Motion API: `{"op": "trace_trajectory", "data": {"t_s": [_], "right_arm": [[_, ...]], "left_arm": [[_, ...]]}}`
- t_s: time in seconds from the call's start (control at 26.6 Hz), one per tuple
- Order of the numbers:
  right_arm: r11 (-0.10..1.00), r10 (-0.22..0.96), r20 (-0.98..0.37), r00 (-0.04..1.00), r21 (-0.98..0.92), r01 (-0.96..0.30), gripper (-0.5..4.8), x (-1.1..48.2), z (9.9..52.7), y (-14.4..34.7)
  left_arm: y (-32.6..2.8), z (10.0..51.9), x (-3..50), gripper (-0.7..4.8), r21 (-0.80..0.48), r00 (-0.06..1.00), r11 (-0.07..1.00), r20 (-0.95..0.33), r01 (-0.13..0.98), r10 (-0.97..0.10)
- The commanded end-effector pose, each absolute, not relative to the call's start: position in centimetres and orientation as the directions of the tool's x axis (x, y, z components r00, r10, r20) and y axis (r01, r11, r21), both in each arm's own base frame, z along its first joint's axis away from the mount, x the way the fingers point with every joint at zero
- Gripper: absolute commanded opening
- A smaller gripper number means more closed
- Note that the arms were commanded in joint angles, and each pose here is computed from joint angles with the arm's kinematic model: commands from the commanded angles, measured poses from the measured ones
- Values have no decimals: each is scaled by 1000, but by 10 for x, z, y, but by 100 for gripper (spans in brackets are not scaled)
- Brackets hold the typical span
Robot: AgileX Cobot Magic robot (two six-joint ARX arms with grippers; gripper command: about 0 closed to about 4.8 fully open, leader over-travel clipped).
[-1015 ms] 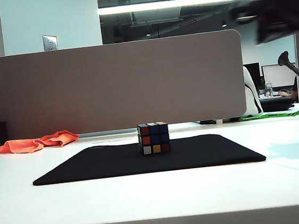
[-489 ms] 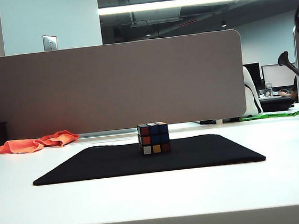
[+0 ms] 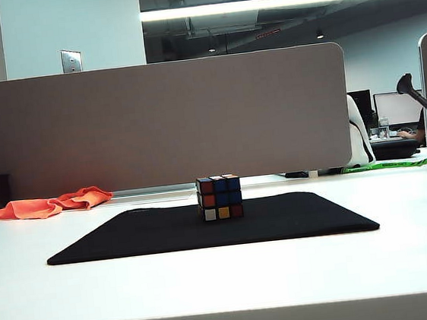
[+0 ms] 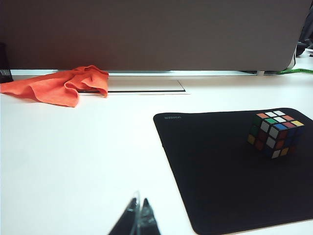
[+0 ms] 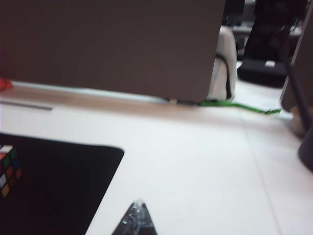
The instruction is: Pick up the cube on the right side of the mouse pad, then place it in the center of the mouse pad.
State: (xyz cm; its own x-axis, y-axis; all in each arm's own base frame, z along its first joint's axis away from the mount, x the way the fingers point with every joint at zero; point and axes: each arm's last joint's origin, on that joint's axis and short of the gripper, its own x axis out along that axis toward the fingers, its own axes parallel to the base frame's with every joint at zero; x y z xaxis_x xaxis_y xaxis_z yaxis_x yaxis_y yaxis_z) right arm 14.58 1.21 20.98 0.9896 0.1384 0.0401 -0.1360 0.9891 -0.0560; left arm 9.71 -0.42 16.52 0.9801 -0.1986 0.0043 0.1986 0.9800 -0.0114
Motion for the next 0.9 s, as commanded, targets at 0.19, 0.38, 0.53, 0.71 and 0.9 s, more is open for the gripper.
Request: {"op": "trace_trajectory", "data": {"t_s": [0.19,0.38,0.53,0.71,0.9], "right_arm": [[996,67,67,996,-65,-62,-5,114,217,8],[995,61,67,996,-83,-56,-5,100,215,7],[996,60,113,992,-65,-53,-5,90,200,6],[998,56,68,996,-24,-54,-5,93,184,6],[999,48,31,998,-27,-48,-5,97,169,5]], "left_arm": [[-4,167,97,-6,-4,980,980,17,197,-197],[-4,167,97,-6,-4,980,980,17,197,-197],[-4,167,97,-6,-4,980,980,17,197,-197],[-4,167,97,-6,-5,980,980,18,198,-198],[-4,167,97,-6,-12,980,980,16,197,-197]]}}
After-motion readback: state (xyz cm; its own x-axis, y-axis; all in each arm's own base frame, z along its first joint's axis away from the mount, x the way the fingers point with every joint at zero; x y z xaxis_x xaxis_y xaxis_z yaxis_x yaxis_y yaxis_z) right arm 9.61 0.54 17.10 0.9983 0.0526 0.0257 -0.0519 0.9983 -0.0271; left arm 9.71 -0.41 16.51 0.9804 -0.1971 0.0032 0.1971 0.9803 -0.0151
